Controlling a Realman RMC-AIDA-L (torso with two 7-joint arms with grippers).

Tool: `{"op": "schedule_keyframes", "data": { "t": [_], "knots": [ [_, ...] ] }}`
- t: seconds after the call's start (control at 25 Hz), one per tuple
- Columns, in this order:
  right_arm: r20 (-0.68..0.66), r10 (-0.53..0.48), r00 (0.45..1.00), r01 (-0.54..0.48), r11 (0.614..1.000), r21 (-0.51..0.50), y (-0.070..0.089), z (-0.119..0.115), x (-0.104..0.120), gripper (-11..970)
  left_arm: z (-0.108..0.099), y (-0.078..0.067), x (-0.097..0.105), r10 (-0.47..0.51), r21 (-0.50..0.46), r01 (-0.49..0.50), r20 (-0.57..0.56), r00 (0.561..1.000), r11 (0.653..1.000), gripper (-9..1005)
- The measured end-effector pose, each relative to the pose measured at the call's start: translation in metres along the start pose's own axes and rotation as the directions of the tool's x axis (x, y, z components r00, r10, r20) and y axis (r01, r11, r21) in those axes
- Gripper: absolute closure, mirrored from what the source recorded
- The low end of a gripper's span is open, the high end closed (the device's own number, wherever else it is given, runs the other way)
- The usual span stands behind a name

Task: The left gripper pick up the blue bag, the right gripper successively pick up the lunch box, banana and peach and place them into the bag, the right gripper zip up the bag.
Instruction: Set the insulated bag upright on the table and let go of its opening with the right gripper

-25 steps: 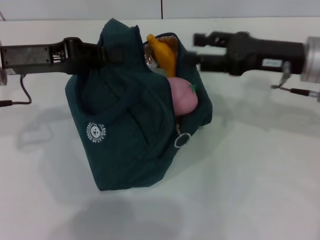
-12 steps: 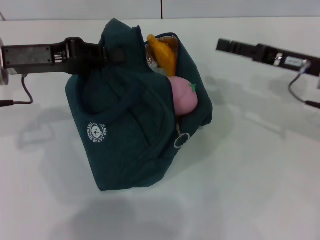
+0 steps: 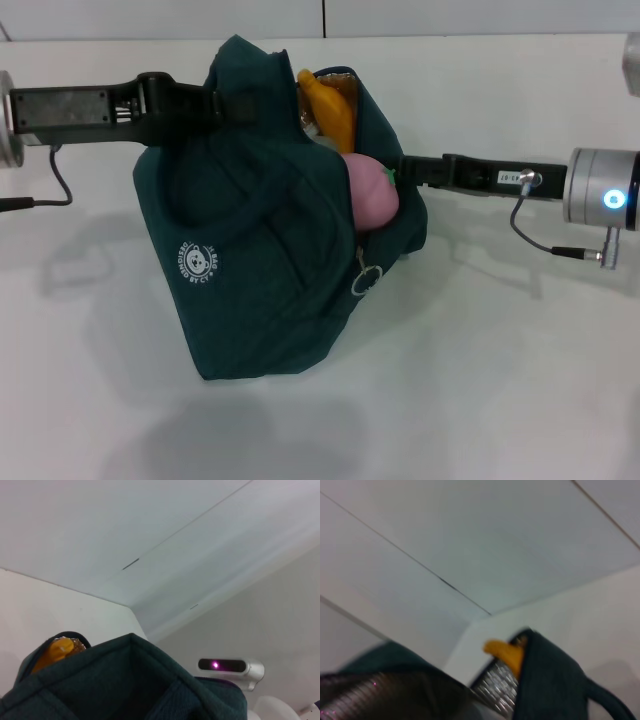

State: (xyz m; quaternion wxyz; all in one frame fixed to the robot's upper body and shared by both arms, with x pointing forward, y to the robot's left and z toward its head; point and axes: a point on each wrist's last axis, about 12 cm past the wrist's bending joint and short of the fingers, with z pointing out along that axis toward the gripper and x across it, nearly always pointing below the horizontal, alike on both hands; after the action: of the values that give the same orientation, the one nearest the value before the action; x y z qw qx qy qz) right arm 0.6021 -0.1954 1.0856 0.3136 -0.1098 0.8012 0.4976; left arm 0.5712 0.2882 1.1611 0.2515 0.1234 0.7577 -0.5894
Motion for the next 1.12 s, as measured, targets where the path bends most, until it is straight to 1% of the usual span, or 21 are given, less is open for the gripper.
{"op": "schedule_keyframes", "data": {
  "t": [0.24,0.44,0.64,0.76,1.0,1.12],
  "knots": [
    [-0.008,-0.015,1.000,0.015,1.000,0.006,0.000,0.001,0.001,223,0.001,0.000,0.000,0.002,0.002,-0.002,-0.001,1.000,1.000,960],
    [-0.001,-0.081,0.997,0.081,0.997,-0.005,0.001,0.001,0.001,224,0.001,0.000,0.000,0.001,0.002,-0.001,0.000,1.000,1.000,959],
    [-0.002,-0.095,0.995,0.095,0.995,-0.013,0.003,0.001,0.001,438,0.001,0.000,0.000,0.001,0.002,-0.001,-0.001,1.000,1.000,960],
    [0.013,-0.106,0.994,0.106,0.994,-0.025,0.004,0.001,0.000,675,0.001,0.000,0.000,0.001,0.002,-0.001,-0.001,1.000,1.000,960],
    [0.046,-0.128,0.991,0.130,0.990,-0.057,0.006,-0.003,0.000,752,0.001,0.000,0.000,0.001,0.002,-0.001,-0.001,1.000,1.000,960],
    [0.121,-0.150,0.981,0.163,0.981,-0.106,0.009,-0.011,0.001,781,0.001,0.000,0.000,0.000,0.002,0.000,-0.001,1.000,1.000,959]
  ]
}}
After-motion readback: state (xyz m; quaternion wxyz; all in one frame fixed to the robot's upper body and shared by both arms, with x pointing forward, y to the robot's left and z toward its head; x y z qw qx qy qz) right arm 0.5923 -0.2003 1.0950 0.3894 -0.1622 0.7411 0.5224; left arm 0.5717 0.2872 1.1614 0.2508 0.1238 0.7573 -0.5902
